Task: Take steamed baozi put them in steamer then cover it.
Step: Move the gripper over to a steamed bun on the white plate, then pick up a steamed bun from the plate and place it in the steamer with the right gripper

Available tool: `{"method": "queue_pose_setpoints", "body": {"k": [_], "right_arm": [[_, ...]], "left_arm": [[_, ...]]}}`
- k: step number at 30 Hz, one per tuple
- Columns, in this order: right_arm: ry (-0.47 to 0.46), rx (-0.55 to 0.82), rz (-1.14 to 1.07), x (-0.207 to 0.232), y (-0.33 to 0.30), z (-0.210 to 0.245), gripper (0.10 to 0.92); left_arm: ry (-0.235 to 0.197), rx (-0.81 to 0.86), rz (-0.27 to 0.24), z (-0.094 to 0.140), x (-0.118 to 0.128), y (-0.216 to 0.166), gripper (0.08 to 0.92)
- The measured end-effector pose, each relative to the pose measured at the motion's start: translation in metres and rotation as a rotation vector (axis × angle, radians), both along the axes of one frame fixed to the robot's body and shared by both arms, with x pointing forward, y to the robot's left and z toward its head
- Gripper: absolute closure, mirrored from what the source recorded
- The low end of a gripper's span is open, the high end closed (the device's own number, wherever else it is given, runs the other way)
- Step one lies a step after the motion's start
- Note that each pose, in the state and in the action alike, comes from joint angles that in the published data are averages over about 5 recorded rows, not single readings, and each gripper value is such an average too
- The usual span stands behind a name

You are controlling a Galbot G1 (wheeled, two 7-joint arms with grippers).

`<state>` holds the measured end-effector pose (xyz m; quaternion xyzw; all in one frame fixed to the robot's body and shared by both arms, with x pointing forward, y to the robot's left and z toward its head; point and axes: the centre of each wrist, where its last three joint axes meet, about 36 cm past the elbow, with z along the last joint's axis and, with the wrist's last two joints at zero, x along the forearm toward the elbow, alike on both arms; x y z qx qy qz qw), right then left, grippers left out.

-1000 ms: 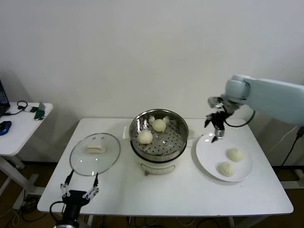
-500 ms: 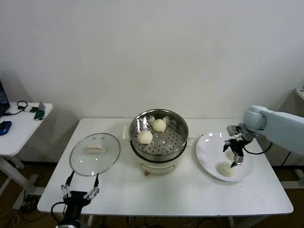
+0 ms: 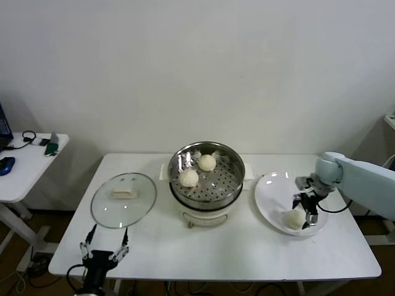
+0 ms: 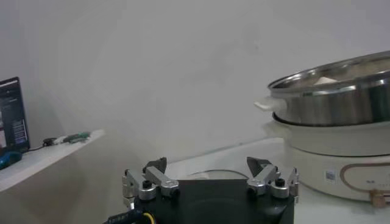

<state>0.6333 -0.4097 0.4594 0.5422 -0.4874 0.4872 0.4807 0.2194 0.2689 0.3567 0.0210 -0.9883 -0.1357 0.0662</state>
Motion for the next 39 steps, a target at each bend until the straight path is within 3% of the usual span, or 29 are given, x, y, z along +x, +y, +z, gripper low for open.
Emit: {"method": "queue_pose_setpoints", "body": {"k": [4, 12, 23, 28, 39], "right_arm": [[0.004, -0.001, 0.007, 0.002, 0.002, -0.004, 0.202], [0.01, -0.002, 0.015, 0.006, 0.003, -0.006, 0.298], [-0.005, 0.004, 0.068, 0.015, 0.009, 0.012, 0.312], [-0.04, 0.003, 0.168, 0.032, 0.024, 0.049, 0.313], [-0.169, -0.04, 0.542, 0.062, 0.089, 0.184, 0.312]], "left_arm": [[0.0, 0.002, 0.0, 0.0, 0.0, 0.0, 0.177], [-0.002, 0.004, 0.002, 0.0, 0.001, 0.0, 0.177], [-0.004, 0.004, 0.0, 0.001, 0.001, 0.0, 0.177], [-0.009, 0.004, -0.005, 0.003, 0.002, -0.001, 0.177], [-0.007, 0.004, -0.008, 0.004, -0.002, 0.0, 0.177]]}}
